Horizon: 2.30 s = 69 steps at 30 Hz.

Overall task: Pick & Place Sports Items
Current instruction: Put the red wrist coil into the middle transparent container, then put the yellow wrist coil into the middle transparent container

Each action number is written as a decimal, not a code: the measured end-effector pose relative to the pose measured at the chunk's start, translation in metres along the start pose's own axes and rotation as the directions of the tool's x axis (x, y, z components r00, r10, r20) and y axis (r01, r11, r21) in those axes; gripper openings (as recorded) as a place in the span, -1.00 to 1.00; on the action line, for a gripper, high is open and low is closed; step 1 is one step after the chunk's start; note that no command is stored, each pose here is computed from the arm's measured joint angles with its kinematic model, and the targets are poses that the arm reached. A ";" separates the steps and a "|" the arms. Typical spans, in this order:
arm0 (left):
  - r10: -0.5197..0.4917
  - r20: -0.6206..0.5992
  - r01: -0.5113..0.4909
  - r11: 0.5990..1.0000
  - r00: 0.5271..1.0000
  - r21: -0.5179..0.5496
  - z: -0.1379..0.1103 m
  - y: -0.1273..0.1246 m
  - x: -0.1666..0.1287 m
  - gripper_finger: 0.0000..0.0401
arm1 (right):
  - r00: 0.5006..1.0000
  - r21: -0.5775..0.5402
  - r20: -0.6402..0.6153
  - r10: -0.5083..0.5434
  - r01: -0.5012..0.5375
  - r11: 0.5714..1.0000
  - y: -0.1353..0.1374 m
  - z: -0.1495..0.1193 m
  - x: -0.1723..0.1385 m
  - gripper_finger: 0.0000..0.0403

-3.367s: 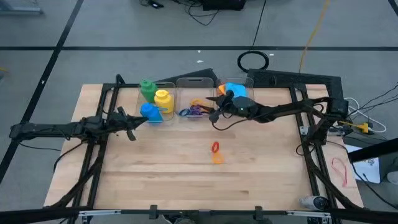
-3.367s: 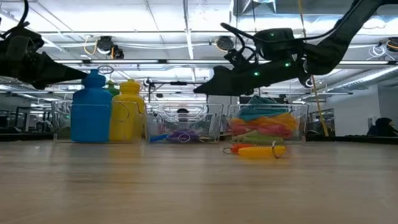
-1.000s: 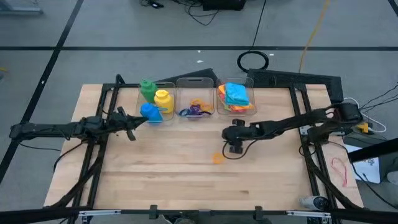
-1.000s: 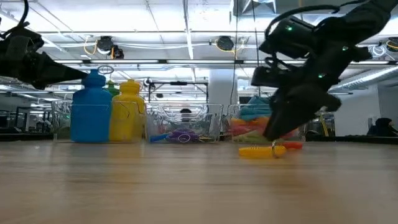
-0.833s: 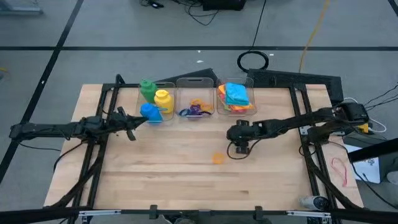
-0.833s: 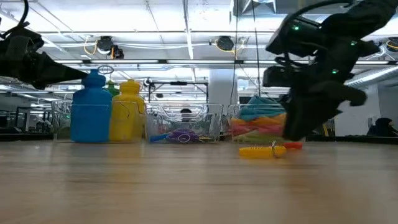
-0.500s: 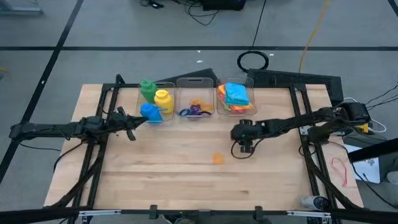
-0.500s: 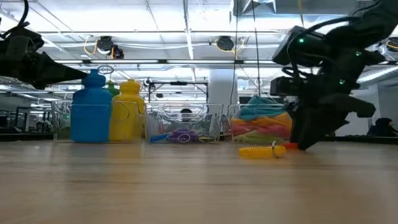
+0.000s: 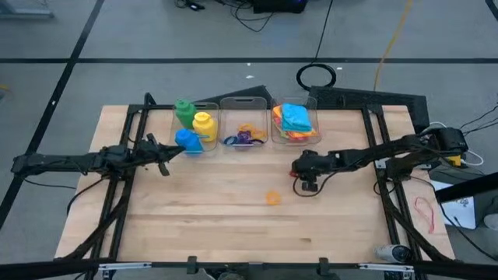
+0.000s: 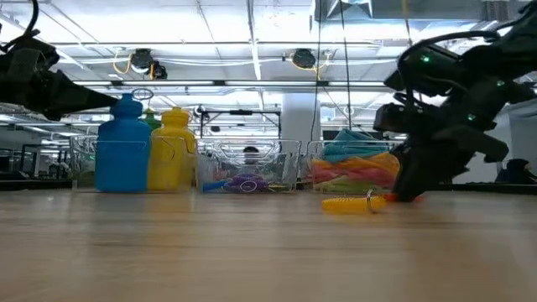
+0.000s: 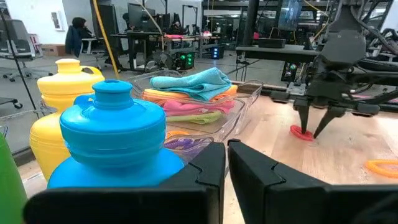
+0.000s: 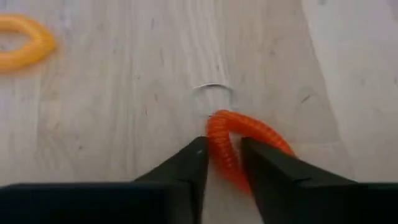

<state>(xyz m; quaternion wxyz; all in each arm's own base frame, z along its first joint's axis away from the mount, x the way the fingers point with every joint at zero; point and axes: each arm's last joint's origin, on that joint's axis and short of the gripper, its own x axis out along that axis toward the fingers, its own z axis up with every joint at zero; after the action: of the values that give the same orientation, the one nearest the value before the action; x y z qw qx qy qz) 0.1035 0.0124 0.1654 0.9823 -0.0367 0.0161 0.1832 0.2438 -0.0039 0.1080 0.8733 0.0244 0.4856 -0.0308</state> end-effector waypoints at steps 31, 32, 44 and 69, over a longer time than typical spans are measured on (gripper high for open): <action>0.000 0.000 0.000 1.000 1.000 0.000 0.000 0.000 0.000 -0.89 | 0.830 -0.098 0.557 0.010 0.054 0.994 -0.011 0.155 -0.065 -1.00; 0.000 0.000 0.000 1.000 1.000 0.000 0.000 0.000 0.000 -0.89 | 0.817 -0.091 0.577 -0.006 0.071 0.993 -0.016 0.159 -0.069 -1.00; 0.000 0.000 0.000 1.000 1.000 0.000 0.000 0.000 0.000 -0.89 | 0.727 0.092 0.676 -0.122 0.080 0.993 -0.095 0.167 -0.059 -1.00; 0.000 0.000 0.000 1.000 1.000 0.000 0.000 0.000 0.000 -0.89 | 0.710 0.114 0.678 -0.190 0.154 0.982 -0.104 0.167 -0.034 0.11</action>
<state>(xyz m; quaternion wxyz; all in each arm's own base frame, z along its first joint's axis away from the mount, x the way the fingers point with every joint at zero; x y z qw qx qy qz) 0.1035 0.0124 0.1656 0.9823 -0.0369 0.0159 0.1832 0.3593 -0.1183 0.2234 0.9831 -0.0127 0.1279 -0.1304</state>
